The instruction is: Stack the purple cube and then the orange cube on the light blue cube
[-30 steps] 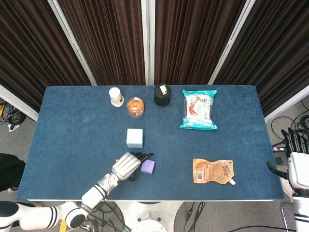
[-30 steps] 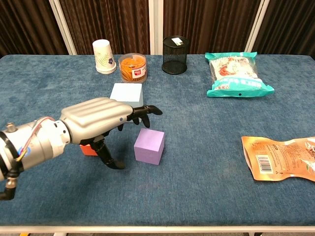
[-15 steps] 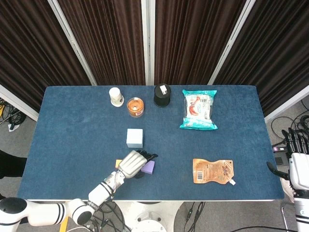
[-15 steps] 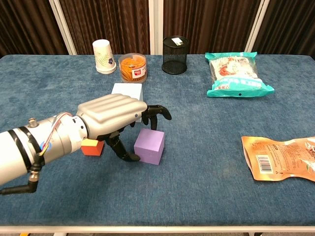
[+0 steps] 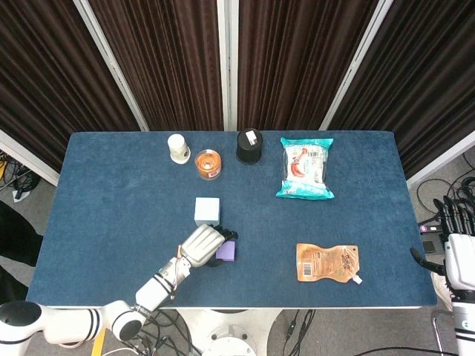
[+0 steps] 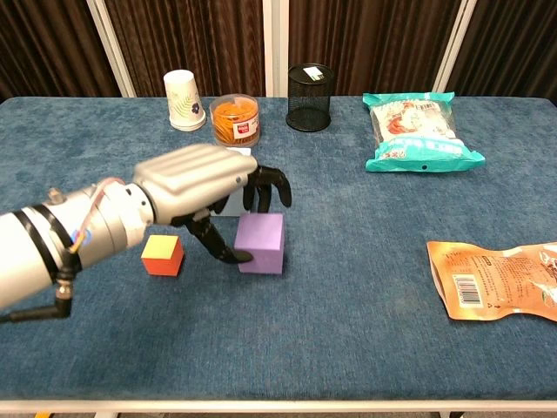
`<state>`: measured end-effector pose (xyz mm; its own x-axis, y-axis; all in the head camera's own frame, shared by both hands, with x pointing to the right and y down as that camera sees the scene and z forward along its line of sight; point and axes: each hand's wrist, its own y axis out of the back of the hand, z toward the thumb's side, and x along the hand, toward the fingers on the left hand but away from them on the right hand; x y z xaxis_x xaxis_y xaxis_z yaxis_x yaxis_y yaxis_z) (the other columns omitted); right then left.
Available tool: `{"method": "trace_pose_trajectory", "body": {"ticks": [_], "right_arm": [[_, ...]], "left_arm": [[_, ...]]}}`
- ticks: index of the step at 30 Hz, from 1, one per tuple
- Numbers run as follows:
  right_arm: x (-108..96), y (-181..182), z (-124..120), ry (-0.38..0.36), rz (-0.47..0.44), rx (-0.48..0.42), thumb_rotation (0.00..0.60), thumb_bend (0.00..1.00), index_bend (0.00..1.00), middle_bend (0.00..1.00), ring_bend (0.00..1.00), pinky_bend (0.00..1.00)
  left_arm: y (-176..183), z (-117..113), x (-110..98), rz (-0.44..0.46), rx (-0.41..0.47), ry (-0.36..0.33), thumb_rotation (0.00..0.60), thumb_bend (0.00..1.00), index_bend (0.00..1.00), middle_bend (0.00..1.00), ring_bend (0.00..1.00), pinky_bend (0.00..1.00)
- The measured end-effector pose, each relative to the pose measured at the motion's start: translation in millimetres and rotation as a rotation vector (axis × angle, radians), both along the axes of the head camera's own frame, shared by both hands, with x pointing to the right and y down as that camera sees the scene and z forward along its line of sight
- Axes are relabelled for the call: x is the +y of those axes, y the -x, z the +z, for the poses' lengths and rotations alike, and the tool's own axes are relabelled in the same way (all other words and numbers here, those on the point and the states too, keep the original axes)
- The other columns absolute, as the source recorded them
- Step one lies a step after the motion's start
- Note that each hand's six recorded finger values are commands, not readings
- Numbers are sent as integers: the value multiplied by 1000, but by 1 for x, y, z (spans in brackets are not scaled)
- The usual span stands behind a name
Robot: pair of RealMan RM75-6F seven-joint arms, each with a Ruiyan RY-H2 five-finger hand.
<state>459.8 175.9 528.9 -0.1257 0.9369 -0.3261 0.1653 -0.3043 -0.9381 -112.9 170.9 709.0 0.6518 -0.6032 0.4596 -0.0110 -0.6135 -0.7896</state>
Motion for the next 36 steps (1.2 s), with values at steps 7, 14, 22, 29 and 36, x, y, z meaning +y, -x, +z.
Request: {"method": "trace_pose_trajectory", "body": {"ticks": [7, 14, 22, 29, 36], "right_arm": [[1, 1, -1, -6, -5, -9, 600, 98, 0, 0, 0, 0], [1, 3, 3, 12, -14, -8, 600, 99, 0, 0, 0, 0], [0, 3, 7, 27, -11, -1, 600, 98, 0, 0, 0, 0], [-1, 4, 7, 31, -10, -1, 600, 98, 0, 0, 0, 0], [-2, 5, 9, 43, -14, -6, 600, 99, 0, 0, 0, 0]], "left_arm": [[20, -20, -36, -55, -29, 9, 600, 309, 369, 621, 434, 566], [43, -44, -83, -153, -57, 70, 600, 310, 369, 621, 438, 566], [38, -57, -108, -189, -47, 120, 600, 309, 369, 621, 438, 566], [35, -49, -106, -113, -101, 52, 600, 309, 369, 621, 438, 564], [28, -42, -105, -18, -131, -40, 600, 309, 369, 621, 438, 562]]}}
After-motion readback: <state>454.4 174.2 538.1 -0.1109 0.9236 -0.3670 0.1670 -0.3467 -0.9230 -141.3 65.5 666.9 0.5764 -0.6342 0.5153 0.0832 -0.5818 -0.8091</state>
